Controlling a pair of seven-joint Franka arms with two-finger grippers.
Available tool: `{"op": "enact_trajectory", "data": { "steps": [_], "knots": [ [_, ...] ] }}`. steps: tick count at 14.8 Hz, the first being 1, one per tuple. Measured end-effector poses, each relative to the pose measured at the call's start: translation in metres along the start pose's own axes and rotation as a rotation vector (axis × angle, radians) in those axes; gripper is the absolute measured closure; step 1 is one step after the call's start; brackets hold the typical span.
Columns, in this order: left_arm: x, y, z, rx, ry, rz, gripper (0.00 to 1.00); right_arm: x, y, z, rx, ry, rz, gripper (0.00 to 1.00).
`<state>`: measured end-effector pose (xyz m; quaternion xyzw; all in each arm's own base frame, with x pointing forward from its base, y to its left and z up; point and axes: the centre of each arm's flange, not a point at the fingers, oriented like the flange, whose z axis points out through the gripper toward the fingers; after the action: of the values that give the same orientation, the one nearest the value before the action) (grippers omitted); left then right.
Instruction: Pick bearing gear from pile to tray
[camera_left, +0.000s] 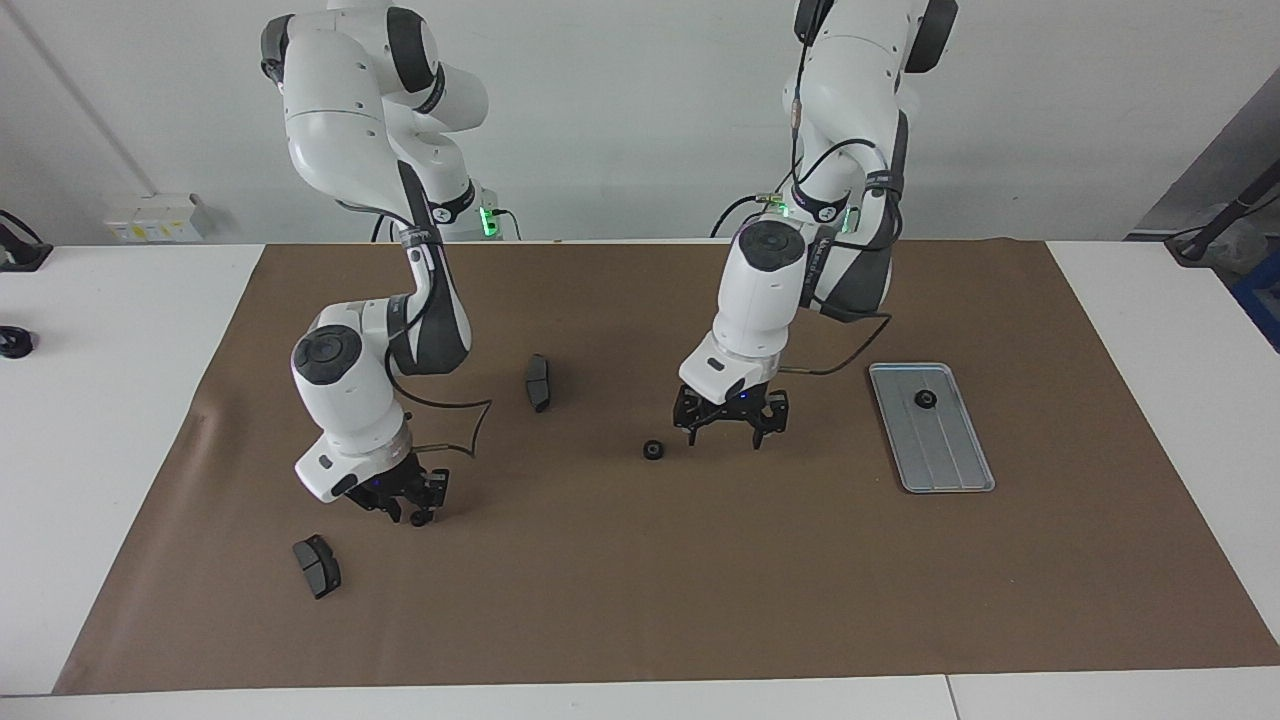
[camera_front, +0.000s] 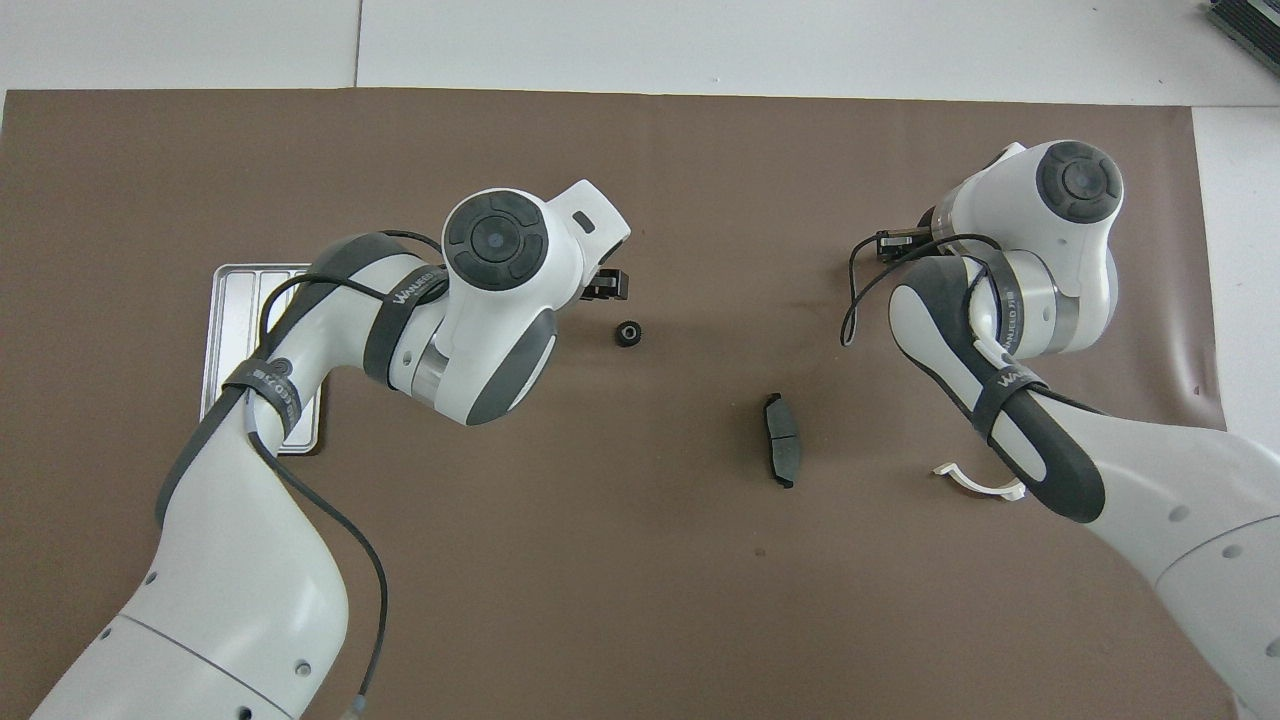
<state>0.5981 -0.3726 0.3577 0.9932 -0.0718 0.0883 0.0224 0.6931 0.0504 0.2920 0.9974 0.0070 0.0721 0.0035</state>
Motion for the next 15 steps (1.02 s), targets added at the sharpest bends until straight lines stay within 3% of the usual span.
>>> {"op": "enact_trajectory", "data": {
  "steps": [1,7,11,13,15],
  "knots": [
    [0.000,0.009,0.005,-0.002,0.007,0.006,0.00,-0.001,0.000,0.001,0.000,-0.002,0.000,0.58],
    [0.001,0.024,0.005,-0.032,0.054,0.022,0.00,-0.002,0.000,0.003,0.000,-0.004,0.000,0.59],
    [-0.012,0.042,0.027,-0.031,0.032,0.021,0.00,-0.002,0.000,0.003,0.000,-0.004,0.000,0.59],
    [-0.023,0.056,0.047,-0.029,0.012,0.017,0.00,-0.002,0.000,0.002,0.000,-0.005,0.000,0.63],
    [-0.027,0.061,0.055,-0.028,0.005,0.013,0.00,-0.002,0.000,0.001,0.005,-0.005,0.007,0.76]
  ]
}}
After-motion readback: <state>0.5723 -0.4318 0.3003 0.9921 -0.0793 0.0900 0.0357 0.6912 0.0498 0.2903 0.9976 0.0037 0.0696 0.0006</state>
